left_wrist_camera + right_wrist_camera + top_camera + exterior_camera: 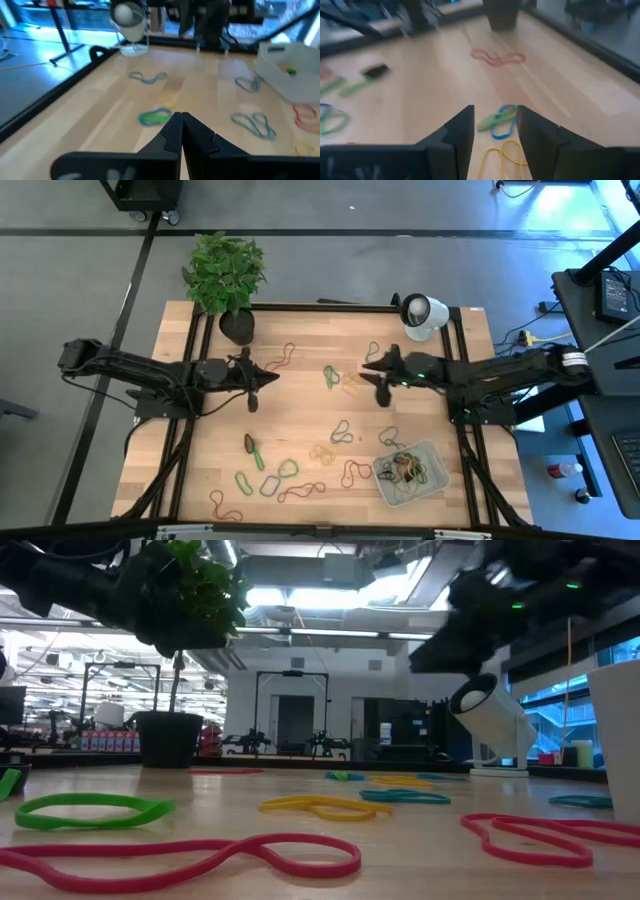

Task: Pick and place rubber bands into bin
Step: Put the green rubber band into the white bin

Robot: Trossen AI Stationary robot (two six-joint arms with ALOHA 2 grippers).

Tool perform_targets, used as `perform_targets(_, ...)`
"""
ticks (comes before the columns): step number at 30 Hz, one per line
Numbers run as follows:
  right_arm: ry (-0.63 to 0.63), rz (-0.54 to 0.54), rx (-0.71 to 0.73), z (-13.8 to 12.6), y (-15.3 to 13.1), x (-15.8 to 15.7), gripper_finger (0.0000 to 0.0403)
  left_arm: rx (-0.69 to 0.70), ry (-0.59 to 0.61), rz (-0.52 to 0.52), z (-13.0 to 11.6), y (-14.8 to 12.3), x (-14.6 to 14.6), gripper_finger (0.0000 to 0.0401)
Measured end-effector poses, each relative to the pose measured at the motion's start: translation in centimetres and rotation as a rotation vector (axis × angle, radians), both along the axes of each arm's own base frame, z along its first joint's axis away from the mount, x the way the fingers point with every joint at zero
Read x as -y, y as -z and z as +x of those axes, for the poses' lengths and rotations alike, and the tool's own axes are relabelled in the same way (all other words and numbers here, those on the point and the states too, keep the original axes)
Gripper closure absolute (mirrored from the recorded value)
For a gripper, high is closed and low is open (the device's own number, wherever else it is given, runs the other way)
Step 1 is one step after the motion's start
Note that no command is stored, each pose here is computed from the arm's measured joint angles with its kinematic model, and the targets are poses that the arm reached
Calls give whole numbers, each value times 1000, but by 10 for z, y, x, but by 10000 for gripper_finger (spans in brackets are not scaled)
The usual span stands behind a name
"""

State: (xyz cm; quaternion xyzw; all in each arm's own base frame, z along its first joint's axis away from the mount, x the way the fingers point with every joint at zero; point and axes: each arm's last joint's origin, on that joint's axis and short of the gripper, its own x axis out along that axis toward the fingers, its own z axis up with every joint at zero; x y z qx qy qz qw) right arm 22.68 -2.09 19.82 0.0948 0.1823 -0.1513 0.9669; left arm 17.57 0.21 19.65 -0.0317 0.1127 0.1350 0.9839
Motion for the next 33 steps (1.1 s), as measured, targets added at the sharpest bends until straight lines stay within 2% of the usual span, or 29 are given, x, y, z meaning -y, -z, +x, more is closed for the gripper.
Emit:
perform_targets(7, 73, 58, -290, 64, 1, 20, 266, 21, -25, -6, 0, -2, -1, 398)
perform_targets(16, 148, 162, -467, 132, 28, 31, 284, 9, -25, -6, 0, 0, -1, 395)
perform_targets(25, 225, 251, -592, 163, 55, 38, 285, -21, -25, -5, 0, 2, -1, 396)
perform_targets(33, 276, 282, -652, 163, 70, 49, 285, -38, -28, -21, -1, 4, -1, 395)
